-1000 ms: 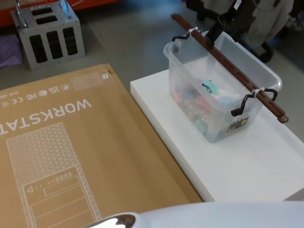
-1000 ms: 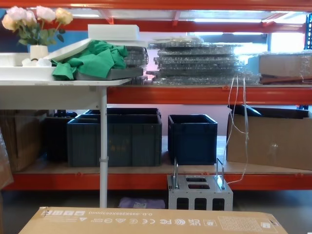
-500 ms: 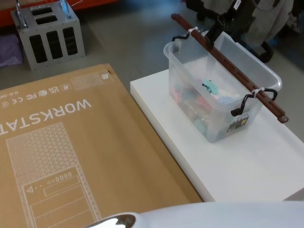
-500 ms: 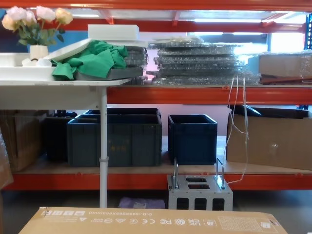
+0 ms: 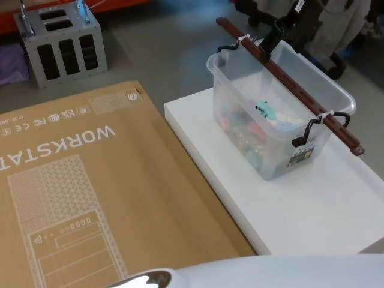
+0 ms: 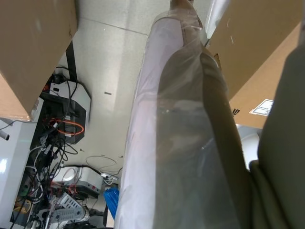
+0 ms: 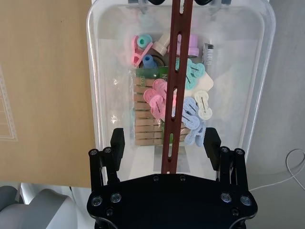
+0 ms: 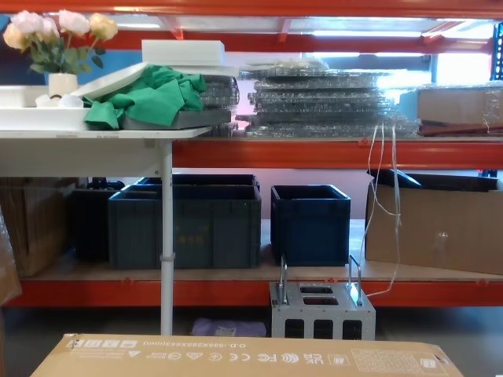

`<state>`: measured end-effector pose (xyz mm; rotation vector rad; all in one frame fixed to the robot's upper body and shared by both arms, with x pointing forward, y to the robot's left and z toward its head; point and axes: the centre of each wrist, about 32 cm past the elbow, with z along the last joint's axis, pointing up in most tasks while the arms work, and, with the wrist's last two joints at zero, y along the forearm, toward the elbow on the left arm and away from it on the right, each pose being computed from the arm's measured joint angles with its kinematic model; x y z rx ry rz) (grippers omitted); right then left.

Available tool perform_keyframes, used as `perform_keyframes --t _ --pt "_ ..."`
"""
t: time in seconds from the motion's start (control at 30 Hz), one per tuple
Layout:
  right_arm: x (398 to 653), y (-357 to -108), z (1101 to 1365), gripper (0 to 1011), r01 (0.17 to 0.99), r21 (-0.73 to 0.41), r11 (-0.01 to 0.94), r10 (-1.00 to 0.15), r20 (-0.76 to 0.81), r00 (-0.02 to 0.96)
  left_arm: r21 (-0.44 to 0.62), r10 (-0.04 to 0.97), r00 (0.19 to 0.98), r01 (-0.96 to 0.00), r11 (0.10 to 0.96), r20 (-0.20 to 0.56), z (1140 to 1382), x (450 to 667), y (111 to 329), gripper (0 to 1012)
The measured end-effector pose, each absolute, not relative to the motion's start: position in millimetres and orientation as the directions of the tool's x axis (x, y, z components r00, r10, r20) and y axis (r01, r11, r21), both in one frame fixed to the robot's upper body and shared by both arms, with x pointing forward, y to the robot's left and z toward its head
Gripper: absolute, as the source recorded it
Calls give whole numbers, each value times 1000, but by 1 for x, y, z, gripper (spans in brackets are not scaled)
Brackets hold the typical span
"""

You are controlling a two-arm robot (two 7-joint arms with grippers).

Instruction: Use one hand to grasp the basket and place it at the designated location.

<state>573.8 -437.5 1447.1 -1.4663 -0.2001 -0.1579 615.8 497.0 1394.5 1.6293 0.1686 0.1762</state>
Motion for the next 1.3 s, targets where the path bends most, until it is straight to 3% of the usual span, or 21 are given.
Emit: perform_keyframes --t 1.3 --pt "574 -437 1447 1002 227 -969 99 16 230 973 998 216 976 2 -65 12 1394 616 497 0"
